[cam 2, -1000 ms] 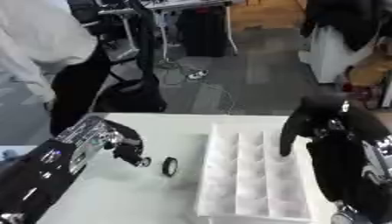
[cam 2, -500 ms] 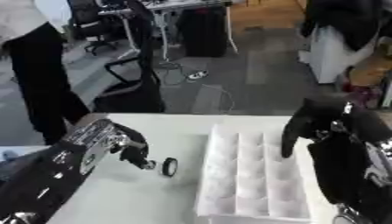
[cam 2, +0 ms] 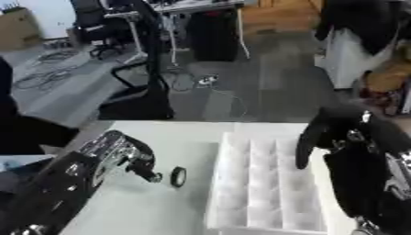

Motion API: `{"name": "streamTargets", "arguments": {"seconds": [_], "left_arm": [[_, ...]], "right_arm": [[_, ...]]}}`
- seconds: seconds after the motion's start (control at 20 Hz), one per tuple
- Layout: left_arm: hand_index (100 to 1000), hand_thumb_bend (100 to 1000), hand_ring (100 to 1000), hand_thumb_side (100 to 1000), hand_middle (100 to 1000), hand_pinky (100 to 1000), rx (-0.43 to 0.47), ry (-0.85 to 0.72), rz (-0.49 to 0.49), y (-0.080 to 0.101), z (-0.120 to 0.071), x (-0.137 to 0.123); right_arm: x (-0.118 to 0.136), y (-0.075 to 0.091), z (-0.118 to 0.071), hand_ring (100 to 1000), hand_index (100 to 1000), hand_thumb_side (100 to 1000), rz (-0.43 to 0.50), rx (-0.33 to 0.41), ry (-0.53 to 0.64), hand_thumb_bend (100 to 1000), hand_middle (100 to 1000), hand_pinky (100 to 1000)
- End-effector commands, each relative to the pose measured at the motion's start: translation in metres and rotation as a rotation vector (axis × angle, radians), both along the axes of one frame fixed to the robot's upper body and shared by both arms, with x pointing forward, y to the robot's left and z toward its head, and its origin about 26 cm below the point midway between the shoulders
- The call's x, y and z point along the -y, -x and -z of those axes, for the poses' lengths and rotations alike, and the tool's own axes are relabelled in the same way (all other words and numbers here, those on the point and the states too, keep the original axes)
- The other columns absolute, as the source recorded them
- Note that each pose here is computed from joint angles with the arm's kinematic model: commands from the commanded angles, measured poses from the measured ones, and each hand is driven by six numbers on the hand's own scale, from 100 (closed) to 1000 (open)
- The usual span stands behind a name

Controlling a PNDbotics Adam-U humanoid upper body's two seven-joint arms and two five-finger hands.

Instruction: Pick up objects on the table and place them in the box.

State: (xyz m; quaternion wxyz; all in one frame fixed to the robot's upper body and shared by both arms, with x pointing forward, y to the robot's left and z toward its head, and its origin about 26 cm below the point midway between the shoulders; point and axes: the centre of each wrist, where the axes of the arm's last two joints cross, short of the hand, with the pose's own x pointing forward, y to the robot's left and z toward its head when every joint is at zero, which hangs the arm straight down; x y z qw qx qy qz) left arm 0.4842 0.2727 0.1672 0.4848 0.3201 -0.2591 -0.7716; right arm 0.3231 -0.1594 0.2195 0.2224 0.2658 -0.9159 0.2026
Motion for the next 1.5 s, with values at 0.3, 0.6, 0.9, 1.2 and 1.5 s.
{"name": "streamTargets", "arguments": {"seconds": [0.3,0.6,0.9,1.2,1.5], "left_arm": [[773,1000,472,1000,556,290,0.070,0.063,0.036,-0.004,-0.022,0.009],[775,1000,470,1000,553,281,0.078,0.067,0.055,-0.005,-0.021,0.015],[761,1000,484,1000,542,292,0.115,-0.012,0.030,-0.005,-0.023,0.013],[751,1000,488,1000,535,293,0.136,-0.092,0.000,-0.006,-0.023,0.011],[750,1000,487,1000,546,278,0.198,-0.081,-0.010,-0.009,-0.018,0.013]], "right_arm": [[-0.004,0.002,-0.009,417,736,896,-0.022,0.031,-0.010,100,523,298],[-0.006,0.003,-0.011,418,736,896,-0.029,0.037,-0.014,100,524,301],[-0.005,0.003,-0.010,417,736,895,-0.029,0.034,-0.012,100,523,300],[-0.005,0.003,-0.010,417,737,896,-0.032,0.033,-0.011,100,523,301],[-0.006,0.003,-0.011,418,737,897,-0.036,0.037,-0.014,100,524,303]]}}
